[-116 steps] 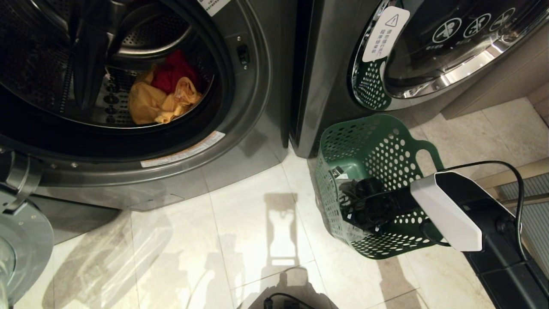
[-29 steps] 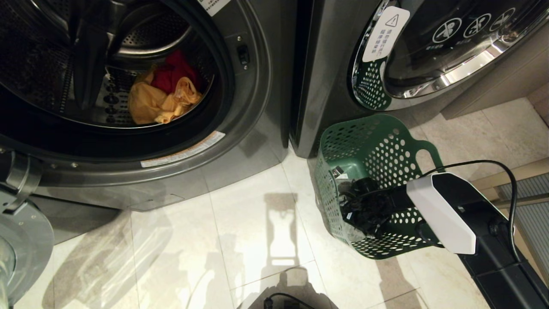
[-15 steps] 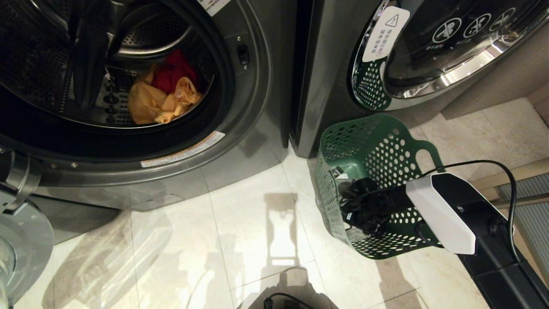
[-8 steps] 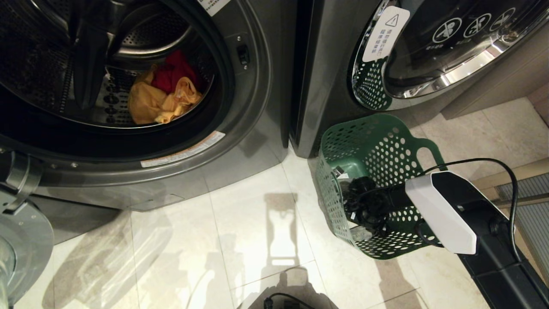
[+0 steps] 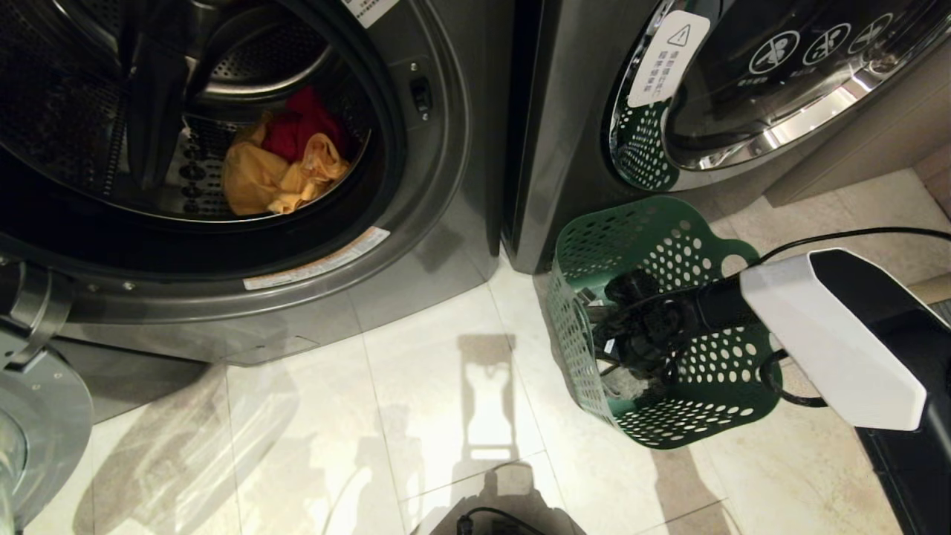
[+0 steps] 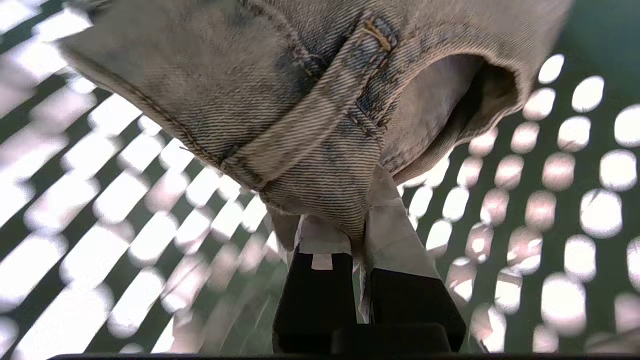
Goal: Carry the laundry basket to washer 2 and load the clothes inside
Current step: Place the clothes into the washing machine
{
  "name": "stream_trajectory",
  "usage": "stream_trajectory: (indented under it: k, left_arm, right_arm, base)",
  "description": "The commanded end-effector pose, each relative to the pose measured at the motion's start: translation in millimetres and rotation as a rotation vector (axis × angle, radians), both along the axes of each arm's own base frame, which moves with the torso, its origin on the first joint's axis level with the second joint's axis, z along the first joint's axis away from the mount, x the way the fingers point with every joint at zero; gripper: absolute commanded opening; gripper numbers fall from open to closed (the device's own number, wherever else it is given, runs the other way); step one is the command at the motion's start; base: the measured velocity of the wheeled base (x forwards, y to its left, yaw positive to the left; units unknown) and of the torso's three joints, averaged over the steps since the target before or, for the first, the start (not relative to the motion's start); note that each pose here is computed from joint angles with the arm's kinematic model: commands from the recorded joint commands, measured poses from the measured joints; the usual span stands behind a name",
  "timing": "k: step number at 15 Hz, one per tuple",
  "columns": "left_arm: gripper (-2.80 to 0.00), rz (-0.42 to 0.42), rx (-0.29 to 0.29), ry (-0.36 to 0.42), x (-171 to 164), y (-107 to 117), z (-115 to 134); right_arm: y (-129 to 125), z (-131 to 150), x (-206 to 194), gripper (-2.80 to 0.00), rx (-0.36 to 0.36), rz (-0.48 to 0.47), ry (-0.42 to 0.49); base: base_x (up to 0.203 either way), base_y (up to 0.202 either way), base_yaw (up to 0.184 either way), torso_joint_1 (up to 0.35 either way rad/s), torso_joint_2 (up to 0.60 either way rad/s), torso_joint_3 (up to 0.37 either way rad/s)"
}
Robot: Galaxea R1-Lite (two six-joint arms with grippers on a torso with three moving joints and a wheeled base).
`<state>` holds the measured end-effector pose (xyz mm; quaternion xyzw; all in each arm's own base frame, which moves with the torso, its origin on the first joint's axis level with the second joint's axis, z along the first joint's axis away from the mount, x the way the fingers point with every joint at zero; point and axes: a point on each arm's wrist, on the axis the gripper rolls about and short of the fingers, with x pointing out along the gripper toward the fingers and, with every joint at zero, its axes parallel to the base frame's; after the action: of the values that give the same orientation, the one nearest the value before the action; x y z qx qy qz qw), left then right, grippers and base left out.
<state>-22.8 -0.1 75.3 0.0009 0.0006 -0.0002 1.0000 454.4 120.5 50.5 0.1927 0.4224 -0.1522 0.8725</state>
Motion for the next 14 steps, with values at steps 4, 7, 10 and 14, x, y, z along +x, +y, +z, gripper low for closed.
stream_trajectory:
  k: [4, 7, 10, 14]
  left_arm:
    - [-2.80, 0.000, 0.001, 0.001, 0, 0, 0]
    - [-2.80, 0.000, 0.001, 0.000, 0, 0, 0]
    - [-2.80, 0.000, 0.000, 0.002, 0, 0, 0]
    - [-2.80, 0.000, -0.003, 0.002, 0, 0, 0]
  right_arm:
    - [28, 103, -81, -2.80, 0.046, 0.104, -0.095]
    - [32, 163, -144, -2.80, 0.066, 0.172, -0.144]
    - [21, 207, -200, -2.80, -0.011, 0.154, -0.190]
    - [-6, 233, -248, -2.80, -0.109, 0.094, -0.254]
  base:
    - [0.000, 0.000, 0.000, 0.000, 0.00, 0.000]
    - [0.000, 0.000, 0.000, 0.000, 0.00, 0.000]
    - [0.000, 0.000, 0.000, 0.000, 0.00, 0.000]
    - [0.000, 0.000, 0.000, 0.000, 0.00, 0.000]
